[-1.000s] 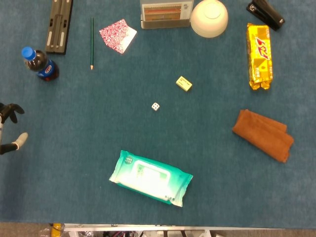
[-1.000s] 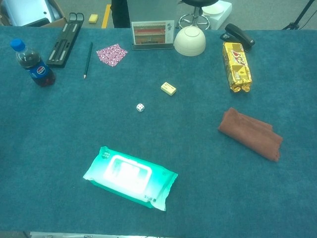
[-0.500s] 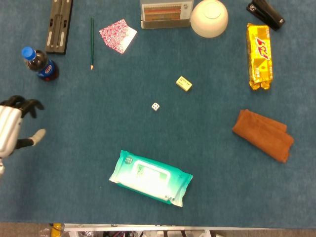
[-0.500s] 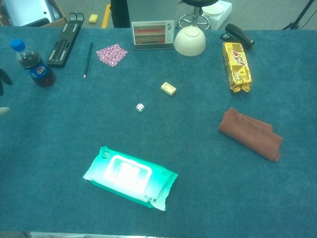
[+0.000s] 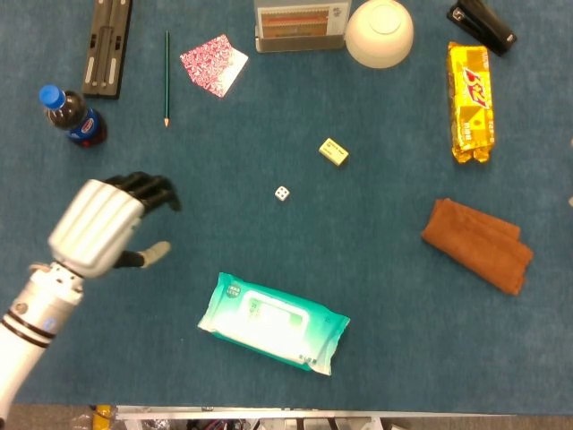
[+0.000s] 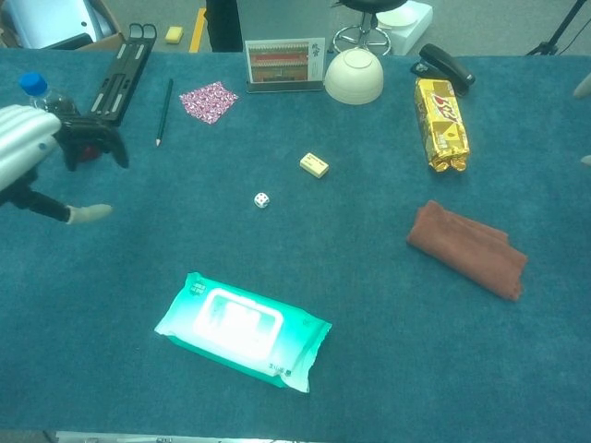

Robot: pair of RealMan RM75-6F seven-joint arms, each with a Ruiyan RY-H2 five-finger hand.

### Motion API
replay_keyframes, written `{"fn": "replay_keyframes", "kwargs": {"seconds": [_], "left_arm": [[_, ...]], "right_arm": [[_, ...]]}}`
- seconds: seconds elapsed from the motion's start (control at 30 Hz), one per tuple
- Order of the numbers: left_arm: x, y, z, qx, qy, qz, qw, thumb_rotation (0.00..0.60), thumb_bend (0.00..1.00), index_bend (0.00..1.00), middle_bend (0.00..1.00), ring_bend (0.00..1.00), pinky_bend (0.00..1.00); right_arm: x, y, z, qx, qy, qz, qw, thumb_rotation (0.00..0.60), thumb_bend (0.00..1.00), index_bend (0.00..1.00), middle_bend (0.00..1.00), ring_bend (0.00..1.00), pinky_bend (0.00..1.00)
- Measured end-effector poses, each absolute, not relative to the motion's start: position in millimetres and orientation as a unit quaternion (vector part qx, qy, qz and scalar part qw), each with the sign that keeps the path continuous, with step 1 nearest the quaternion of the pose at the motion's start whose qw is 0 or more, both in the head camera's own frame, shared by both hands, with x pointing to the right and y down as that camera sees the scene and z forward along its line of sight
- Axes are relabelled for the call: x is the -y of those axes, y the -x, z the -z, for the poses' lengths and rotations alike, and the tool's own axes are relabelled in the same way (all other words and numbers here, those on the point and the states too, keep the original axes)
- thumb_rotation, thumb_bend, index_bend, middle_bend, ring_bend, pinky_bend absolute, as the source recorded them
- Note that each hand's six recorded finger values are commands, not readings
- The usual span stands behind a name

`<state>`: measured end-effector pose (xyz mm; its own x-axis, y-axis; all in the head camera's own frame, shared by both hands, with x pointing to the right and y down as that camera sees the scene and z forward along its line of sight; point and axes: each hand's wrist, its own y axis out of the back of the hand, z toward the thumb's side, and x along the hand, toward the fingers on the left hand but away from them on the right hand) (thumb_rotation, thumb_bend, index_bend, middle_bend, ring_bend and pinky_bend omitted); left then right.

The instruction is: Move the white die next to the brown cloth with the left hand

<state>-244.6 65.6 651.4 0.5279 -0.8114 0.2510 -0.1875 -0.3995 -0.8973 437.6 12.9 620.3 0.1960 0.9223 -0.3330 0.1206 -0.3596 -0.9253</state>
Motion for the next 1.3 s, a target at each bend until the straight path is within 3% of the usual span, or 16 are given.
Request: {"fn": "replay_keyframes", "kwargs": {"seconds": [0.23, 0.5, 0.77, 1.3], "left_arm": [[-66, 205, -658, -0.312, 0.79, 0.3, 0.435, 0.6, 0.19, 0.44, 0.16, 0.26, 0.54], [-62, 174, -674, -0.286, 0.82, 0.267, 0.417, 0.6, 0.19, 0.45, 0.13, 0.07, 0.27], [-55, 139, -693, -0.254, 0.836, 0.246, 0.419, 0.6, 0.19, 0.47, 0.09, 0.02, 0.17], [-32, 94, -721, -0.213, 0.838, 0.237, 0.443, 0.6, 0.26, 0.43, 0.07, 0.0, 0.16]], "right_arm": [[5, -428, -618, 0.39, 0.664, -0.492, 0.406, 0.6, 0.01, 0.38, 0.36, 0.28, 0.39], [18, -429, -614, 0.395, 0.659, -0.494, 0.407, 0.6, 0.01, 0.38, 0.36, 0.28, 0.39], [21, -436, -613, 0.399, 0.653, -0.502, 0.403, 0.6, 0.01, 0.38, 0.36, 0.28, 0.39], [22, -443, -613, 0.404, 0.648, -0.506, 0.401, 0.6, 0.01, 0.38, 0.36, 0.28, 0.39]]}}
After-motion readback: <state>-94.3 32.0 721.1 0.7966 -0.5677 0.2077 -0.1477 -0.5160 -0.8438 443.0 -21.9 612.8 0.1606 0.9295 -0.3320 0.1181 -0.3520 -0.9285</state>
